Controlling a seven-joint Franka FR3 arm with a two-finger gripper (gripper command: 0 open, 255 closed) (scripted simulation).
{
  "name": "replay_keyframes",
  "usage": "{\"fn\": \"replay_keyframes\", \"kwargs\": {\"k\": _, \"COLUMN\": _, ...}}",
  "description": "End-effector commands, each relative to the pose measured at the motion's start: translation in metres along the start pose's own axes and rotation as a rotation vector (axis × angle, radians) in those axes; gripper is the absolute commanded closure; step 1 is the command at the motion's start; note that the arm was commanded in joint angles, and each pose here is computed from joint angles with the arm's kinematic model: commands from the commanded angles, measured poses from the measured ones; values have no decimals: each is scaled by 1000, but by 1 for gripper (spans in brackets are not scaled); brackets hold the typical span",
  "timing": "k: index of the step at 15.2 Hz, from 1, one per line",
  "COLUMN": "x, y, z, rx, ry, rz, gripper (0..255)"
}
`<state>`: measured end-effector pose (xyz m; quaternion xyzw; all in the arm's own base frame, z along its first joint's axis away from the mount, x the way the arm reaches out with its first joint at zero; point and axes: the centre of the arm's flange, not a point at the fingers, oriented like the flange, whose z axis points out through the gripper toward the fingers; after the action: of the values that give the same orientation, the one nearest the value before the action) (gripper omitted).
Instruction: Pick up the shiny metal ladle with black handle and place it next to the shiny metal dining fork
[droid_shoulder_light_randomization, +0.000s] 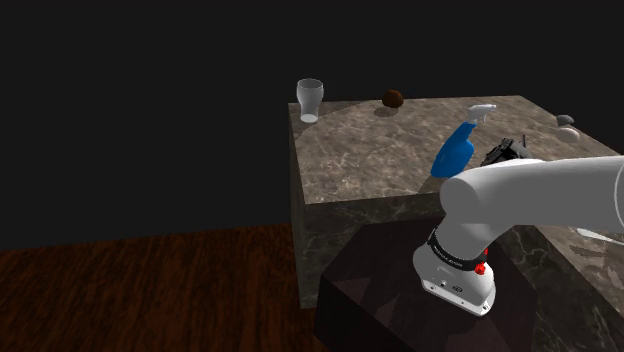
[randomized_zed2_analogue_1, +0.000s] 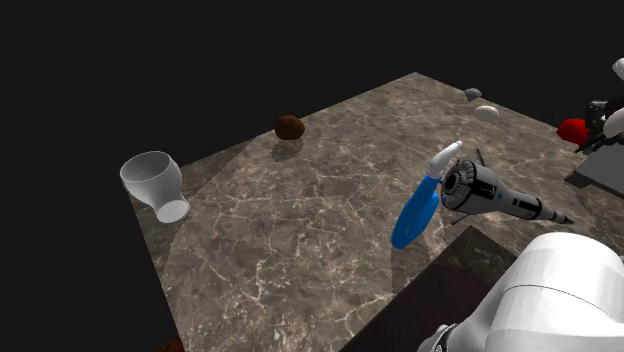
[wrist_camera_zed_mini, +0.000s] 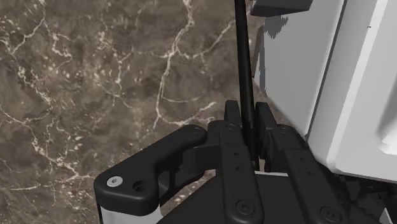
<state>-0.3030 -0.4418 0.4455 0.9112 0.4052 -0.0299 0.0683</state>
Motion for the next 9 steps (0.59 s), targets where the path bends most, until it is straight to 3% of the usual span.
{"fn": "replay_keyframes", "kwargs": {"k": 1, "x": -20, "y": -21, "z": 0, "rx": 5, "ry": -1, "rz": 5, "gripper": 255}}
{"fn": "replay_keyframes", "kwargs": {"k": 9, "x": -18, "y": -26, "z": 37, "rx": 5, "ry": -1, "rz": 5, "gripper": 255}}
